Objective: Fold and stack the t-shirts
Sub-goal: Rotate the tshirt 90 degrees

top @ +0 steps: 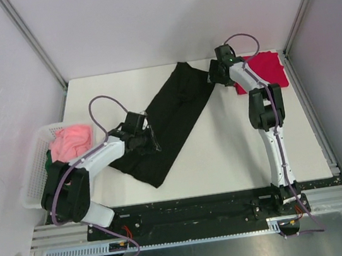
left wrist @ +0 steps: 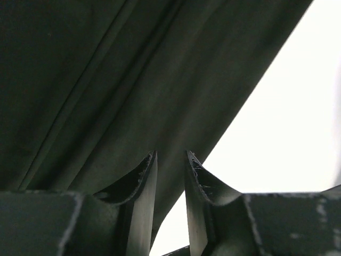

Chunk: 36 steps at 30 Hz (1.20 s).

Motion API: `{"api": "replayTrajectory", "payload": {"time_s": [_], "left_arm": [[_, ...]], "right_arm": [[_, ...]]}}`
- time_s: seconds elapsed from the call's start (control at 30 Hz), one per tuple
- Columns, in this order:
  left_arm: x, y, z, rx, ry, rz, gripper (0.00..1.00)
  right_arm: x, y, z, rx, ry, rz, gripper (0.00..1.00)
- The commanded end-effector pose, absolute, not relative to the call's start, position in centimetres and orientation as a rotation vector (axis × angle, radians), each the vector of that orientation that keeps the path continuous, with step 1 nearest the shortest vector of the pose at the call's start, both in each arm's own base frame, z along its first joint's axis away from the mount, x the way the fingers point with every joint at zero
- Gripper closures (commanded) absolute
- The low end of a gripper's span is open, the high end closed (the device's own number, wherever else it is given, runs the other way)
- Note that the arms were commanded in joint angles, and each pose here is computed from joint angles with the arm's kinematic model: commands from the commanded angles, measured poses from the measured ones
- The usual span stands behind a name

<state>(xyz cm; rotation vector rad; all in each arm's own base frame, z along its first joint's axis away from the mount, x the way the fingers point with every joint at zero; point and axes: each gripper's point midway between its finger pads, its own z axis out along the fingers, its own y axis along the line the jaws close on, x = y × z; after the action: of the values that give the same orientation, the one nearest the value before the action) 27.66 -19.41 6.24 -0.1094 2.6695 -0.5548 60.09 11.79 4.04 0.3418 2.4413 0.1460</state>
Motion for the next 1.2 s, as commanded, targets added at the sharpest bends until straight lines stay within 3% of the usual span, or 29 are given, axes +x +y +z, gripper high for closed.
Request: {"api": "replayTrajectory", "payload": {"time_s": [0.0,0.37,0.57,0.87,1.07,1.17], "left_arm": [[26.8,-18.9,4.3,-0.085,2.711,-0.479,0.7],[23.8,-17.3,-0.8,-0.073,2.809,-0.199,0.8],[21.0,-23.2,-1.6,0.07,2.865,-0.276,0.81],[17.0,-37.9,-0.6,0.279,2.906,-0.558,0.82],[16.3,-38.8,0.7,0.3,2.879,-0.594,0.81],[15.7,-37.9,1.9,0.329,2.857,-0.615,0.76]], "right_arm": [[59.5,13.8,12.0,0.287,2.333,0.27,0.24],[52.5,14.3,15.9,0.346,2.342,0.435,0.27],[47.6,12.7,16.5,0.396,2.349,0.454,0.27],[41.4,9.2,15.7,0.454,2.413,0.383,0.27],[36.3,8.9,14.7,0.449,2.454,0.41,0.28],[33.5,9.1,13.8,0.453,2.474,0.446,0.28]]}}
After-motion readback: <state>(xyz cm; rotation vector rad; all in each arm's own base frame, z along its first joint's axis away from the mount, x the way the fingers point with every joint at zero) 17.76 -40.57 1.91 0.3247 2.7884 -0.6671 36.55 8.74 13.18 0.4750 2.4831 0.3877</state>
